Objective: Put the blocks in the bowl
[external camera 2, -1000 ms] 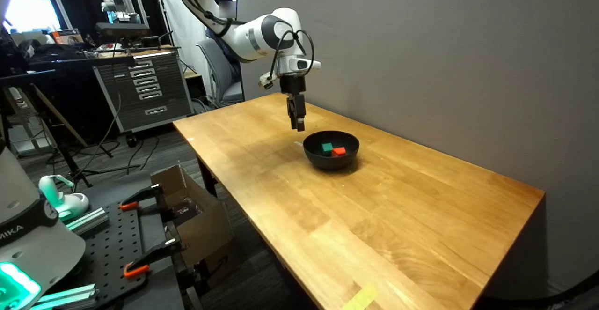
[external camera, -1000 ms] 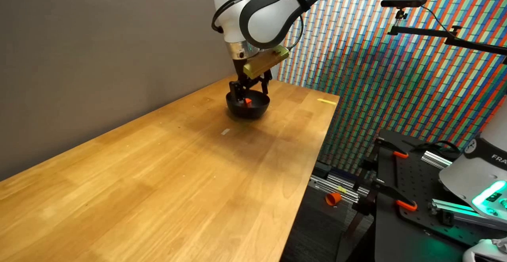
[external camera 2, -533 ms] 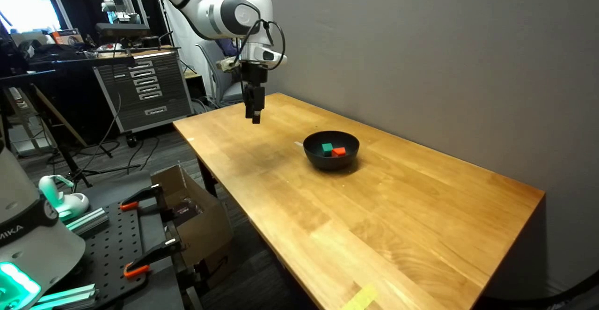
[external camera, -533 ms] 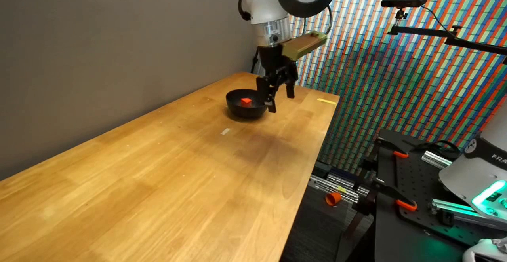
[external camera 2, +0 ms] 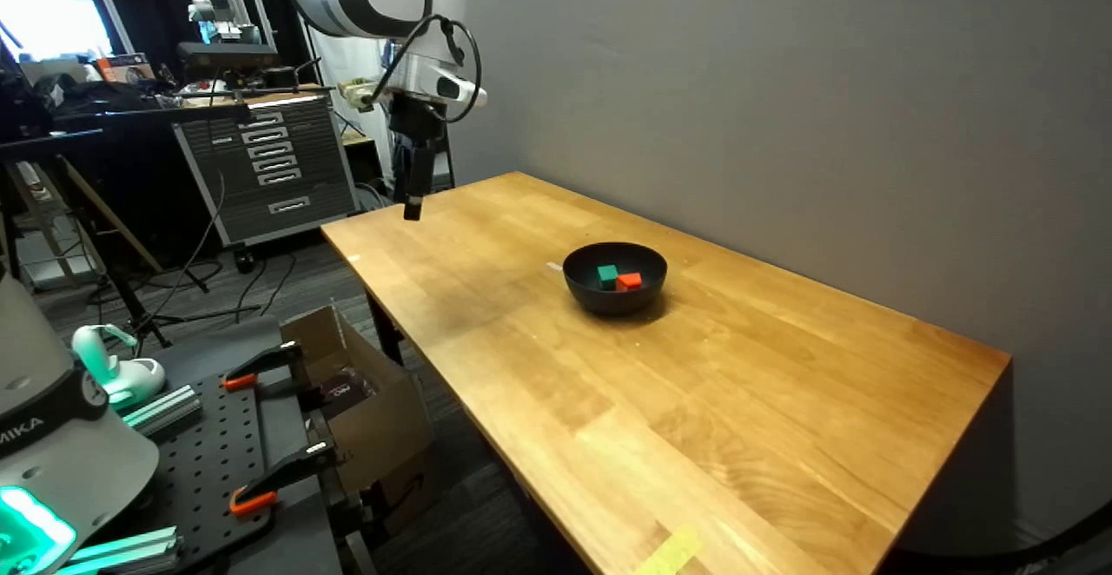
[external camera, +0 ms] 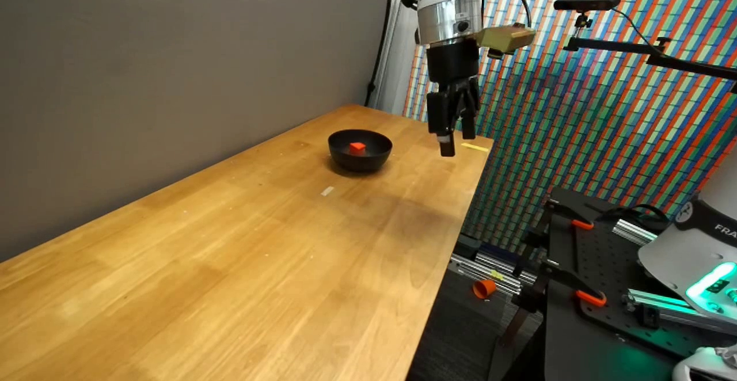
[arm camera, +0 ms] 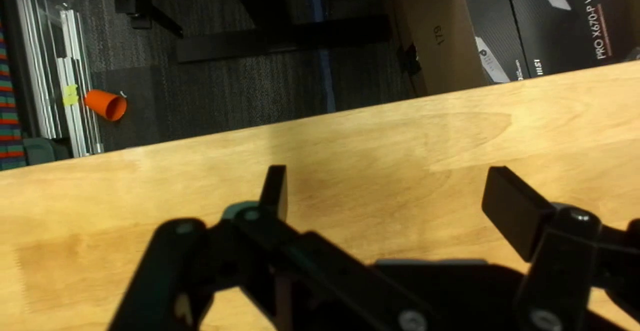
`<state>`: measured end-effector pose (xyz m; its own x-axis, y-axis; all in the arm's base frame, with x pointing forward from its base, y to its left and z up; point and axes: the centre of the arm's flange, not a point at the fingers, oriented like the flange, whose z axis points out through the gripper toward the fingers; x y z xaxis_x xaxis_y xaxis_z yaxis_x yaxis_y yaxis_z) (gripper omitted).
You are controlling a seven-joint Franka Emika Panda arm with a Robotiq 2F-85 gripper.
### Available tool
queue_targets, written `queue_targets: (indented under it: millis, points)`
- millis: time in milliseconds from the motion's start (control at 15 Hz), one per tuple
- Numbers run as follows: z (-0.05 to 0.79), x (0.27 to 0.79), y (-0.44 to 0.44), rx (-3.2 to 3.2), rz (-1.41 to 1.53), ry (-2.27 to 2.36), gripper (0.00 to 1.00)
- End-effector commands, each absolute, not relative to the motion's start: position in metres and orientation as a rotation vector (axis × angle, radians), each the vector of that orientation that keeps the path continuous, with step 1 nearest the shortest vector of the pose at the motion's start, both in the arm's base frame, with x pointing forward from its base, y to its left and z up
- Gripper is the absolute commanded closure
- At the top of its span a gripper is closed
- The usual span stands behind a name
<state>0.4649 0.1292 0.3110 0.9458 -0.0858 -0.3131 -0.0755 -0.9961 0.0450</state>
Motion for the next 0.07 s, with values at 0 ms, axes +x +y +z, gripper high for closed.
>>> queue_targets:
  millis: [0]
  points:
    - [0.3101, 0.4644, 0.1291, 3.066, -0.499, -0.126, 0.0]
